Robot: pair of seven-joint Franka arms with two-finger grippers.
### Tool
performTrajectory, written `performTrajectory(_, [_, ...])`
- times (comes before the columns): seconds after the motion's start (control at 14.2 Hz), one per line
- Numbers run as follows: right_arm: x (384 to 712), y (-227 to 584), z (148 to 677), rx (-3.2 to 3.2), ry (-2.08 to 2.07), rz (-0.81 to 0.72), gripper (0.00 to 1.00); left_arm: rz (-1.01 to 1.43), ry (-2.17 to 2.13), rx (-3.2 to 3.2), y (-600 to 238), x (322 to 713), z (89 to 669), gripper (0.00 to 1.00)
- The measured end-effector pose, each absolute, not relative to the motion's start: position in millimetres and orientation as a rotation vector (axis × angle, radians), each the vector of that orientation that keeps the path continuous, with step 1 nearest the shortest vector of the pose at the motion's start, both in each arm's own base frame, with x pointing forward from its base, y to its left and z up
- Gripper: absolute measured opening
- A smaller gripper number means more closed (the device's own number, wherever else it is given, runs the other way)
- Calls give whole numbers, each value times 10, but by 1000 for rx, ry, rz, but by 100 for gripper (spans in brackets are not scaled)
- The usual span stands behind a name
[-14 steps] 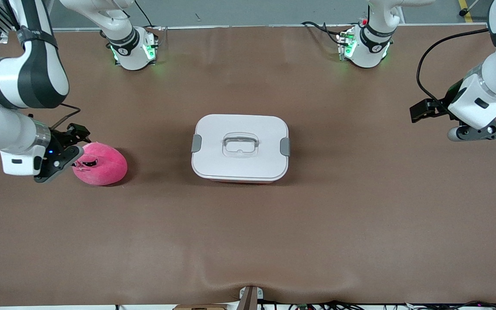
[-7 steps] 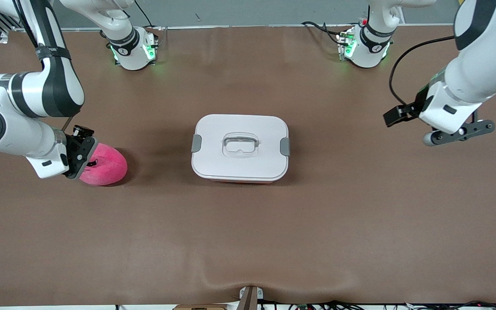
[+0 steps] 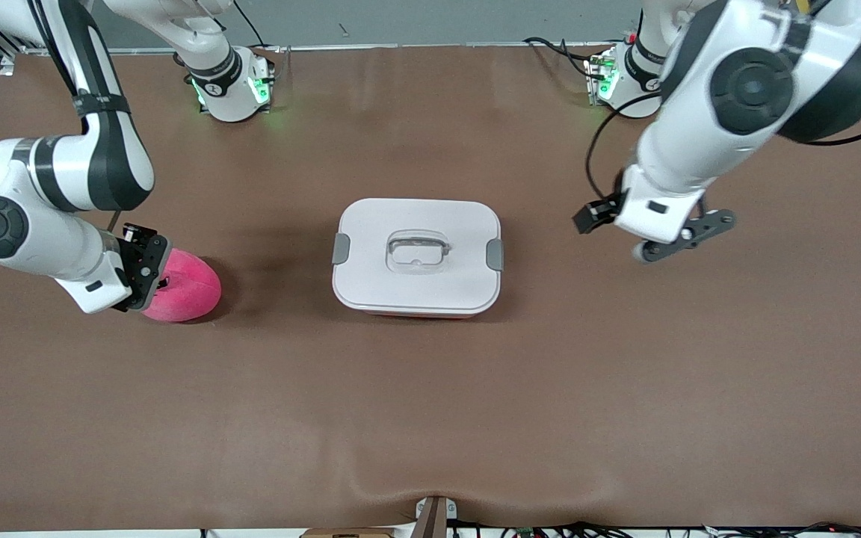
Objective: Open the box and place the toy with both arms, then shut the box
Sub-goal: 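Lower the right gripper onto the plush while the left gripper reaches the lid handle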
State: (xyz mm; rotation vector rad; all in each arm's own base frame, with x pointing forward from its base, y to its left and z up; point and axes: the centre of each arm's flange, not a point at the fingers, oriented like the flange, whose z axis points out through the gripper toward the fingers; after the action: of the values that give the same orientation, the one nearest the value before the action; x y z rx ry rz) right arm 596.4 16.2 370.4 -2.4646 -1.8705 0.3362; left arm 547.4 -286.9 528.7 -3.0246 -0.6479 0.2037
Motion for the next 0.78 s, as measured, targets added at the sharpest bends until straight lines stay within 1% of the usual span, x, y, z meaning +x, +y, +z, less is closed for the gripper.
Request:
performTrajectory(0.21, [5968,152,3622,-2450,-1873,353,100,170,-822,-2990,-3372,5352,5099,100])
performTrajectory(0.63, [5900,35,3503,-2424,-1866,385,100,86,-1265,-2904,-4130,5080,4962,100])
performTrajectory(0.7, [5896,26,3497,-2423,-1864,387,99,79,-1332,-2889,-4241,5056,4903,100])
performTrajectory(0.78, [5896,23,3498,-2422,-1865,387,96,74,-1399,-2871,-4355,5033,4827,100])
